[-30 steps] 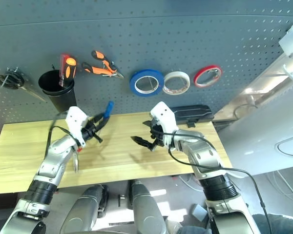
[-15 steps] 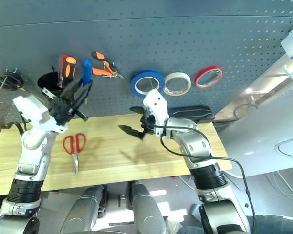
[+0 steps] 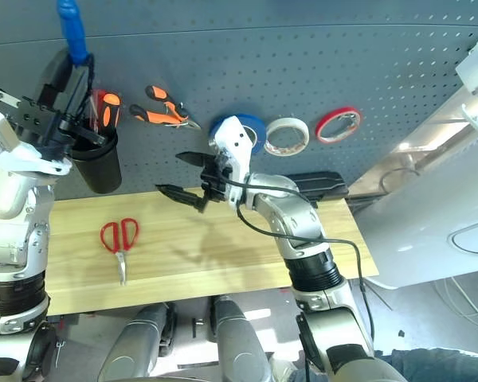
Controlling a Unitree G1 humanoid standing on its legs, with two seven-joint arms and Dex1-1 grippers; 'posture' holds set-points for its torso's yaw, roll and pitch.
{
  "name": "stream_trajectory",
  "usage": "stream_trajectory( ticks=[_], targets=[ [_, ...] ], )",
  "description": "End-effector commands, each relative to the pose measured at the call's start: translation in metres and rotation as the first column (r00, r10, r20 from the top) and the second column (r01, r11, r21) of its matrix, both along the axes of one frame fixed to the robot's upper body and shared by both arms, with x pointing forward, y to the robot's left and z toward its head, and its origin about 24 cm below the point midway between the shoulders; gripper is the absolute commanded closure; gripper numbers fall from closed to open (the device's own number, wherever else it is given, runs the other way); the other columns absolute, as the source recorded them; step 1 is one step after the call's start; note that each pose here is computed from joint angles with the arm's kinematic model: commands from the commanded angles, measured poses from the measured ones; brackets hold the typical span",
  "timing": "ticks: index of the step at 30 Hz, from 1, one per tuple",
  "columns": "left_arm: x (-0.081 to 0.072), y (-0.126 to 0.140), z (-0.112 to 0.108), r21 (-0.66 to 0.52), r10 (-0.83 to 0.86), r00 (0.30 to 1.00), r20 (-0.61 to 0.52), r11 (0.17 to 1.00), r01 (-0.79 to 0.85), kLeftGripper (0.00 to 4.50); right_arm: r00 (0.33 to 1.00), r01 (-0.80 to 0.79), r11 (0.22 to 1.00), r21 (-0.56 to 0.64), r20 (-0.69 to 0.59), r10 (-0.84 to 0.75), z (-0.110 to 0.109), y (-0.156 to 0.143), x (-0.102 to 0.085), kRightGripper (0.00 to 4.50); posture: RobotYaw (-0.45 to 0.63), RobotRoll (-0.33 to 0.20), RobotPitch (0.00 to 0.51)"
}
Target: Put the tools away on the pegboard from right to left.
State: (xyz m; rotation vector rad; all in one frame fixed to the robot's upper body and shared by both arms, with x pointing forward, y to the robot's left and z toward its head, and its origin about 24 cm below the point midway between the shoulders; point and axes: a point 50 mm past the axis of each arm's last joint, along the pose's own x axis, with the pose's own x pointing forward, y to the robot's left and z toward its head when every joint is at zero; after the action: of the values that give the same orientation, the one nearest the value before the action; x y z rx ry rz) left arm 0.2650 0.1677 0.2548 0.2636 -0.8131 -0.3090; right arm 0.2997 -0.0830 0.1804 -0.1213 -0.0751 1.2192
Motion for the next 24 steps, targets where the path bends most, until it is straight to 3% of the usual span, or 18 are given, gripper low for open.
stream_trajectory(
  ticks=[1, 6, 9, 10, 16, 20, 24],
  targets=[
    [-0.001, 0.005, -0.008, -0.012, 0.030, 0.998, -0.060, 0.999, -0.030, 3.91, 1.000, -0.021, 1.000, 0.003, -0.005, 0.021, 0.001, 0.003, -0.003, 0.00, 0.00, 0.000, 0.206],
    [0.006, 0.009, -0.025, -0.023, 0.053, 0.977, -0.206, 0.998, -0.059, 3.91, 1.000, -0.011, 1.000, -0.001, -0.010, 0.011, 0.000, 0.002, -0.002, 0.00, 0.00, 0.000, 0.204],
    [0.008, 0.011, -0.028, -0.011, 0.075, 0.972, -0.224, 0.997, -0.080, 3.91, 1.000, -0.006, 1.000, -0.006, -0.010, 0.005, -0.001, 0.001, -0.001, 0.00, 0.00, 0.000, 0.204],
    [0.008, 0.011, -0.028, -0.007, 0.075, 0.973, -0.219, 0.997, -0.078, 3.16, 1.000, -0.004, 1.000, -0.007, -0.010, 0.004, -0.001, 0.001, -0.001, 0.00, 0.00, 0.000, 0.204],
    [-0.008, -0.014, -0.015, 0.126, -0.066, 0.994, -0.084, 0.989, 0.076, 1.37, 0.999, 0.021, 0.999, -0.045, -0.023, -0.022, -0.010, -0.009, 0.000, 0.00, 0.00, 0.000, 0.206],
    [-0.012, -0.035, -0.026, 0.312, -0.187, 0.975, -0.121, 0.925, 0.216, 0.07, 0.996, 0.061, 0.986, -0.152, -0.055, -0.070, -0.035, -0.031, 0.000, 0.00, 0.00, 0.000, 0.206],
    [-0.005, -0.046, -0.050, 0.398, -0.238, 0.930, -0.281, 0.853, 0.339, 0.03, 0.982, 0.128, 0.961, -0.245, -0.106, -0.158, -0.060, -0.050, 0.004, 0.00, -0.01, 0.000, 0.208]
  ],
)
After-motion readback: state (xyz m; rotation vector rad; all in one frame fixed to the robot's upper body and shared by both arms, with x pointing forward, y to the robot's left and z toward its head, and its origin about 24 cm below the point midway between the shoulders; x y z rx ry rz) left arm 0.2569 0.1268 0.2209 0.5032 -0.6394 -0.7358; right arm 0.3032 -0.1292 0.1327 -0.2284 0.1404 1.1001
